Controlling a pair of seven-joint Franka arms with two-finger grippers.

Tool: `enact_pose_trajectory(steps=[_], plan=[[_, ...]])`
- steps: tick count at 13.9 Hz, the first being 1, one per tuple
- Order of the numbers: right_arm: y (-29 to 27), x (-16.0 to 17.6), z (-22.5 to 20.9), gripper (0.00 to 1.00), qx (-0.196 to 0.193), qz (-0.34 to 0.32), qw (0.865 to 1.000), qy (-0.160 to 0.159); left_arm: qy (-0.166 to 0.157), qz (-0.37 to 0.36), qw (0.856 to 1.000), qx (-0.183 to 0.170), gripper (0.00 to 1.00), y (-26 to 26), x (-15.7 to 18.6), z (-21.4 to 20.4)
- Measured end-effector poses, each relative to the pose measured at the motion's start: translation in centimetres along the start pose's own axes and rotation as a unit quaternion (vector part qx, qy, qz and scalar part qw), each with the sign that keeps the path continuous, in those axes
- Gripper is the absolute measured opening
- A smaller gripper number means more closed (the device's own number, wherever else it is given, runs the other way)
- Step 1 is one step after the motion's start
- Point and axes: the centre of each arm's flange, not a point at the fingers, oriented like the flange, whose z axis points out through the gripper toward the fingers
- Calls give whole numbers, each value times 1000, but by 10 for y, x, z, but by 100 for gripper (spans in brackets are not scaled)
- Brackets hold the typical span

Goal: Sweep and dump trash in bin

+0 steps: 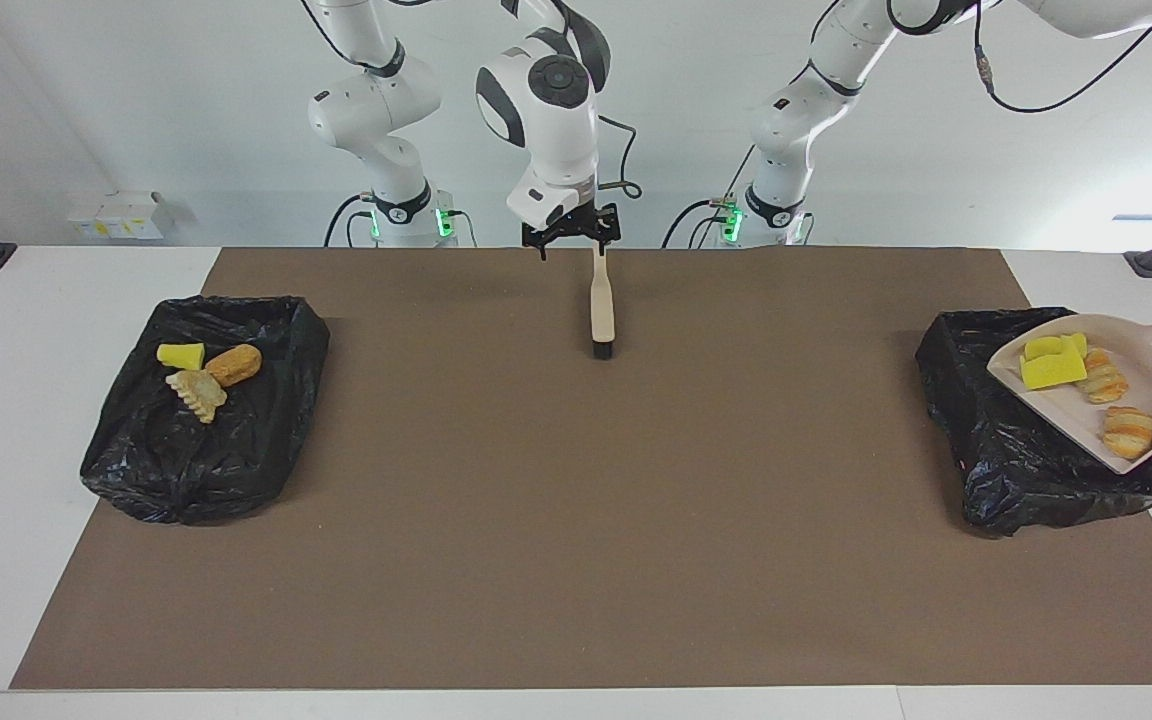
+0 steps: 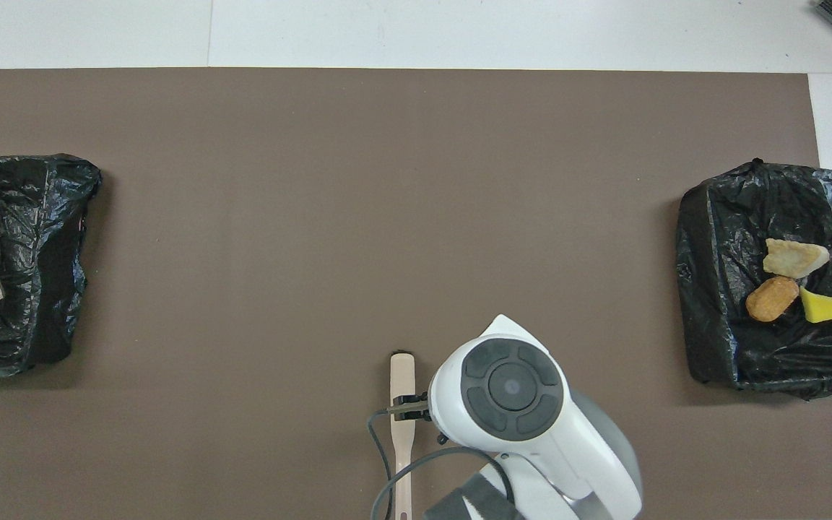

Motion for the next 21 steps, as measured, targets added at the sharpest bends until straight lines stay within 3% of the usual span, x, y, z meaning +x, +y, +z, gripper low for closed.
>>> enact_pose_trajectory(steps=[3, 5, 7, 9, 10, 12, 14, 16, 19, 21], plan=[[42, 26, -39, 100, -12, -42, 999, 8, -71, 50, 996, 19, 33, -11, 22, -22], [86, 44, -65, 100, -24, -73, 997, 4, -152, 103, 983, 26, 33, -18, 45, -41], [132, 59, -86, 100, -35, -97, 995, 5, -202, 138, 969, 38, 33, -24, 77, -58], [176, 70, -104, 100, -48, -116, 992, 13, -262, 172, 948, 49, 33, -28, 101, -72], [194, 74, -112, 100, -57, -122, 991, 18, -303, 195, 931, 56, 33, -29, 115, -82], [229, 79, -122, 100, -71, -124, 989, 24, -346, 217, 910, 71, 33, -26, 148, -103], [270, 83, -129, 100, -71, -115, 990, 26, -356, 219, 905, 74, 33, -19, 170, -121], [311, 83, -139, 100, -68, -101, 992, 32, -336, 193, 917, 91, 33, -9, 182, -143], [345, 81, -149, 100, -66, -77, 994, 40, -232, 142, 956, 106, 33, 16, 180, -178], [352, 78, -162, 100, -65, -63, 995, 44, -168, 96, 977, 85, 33, 30, 184, -182]])
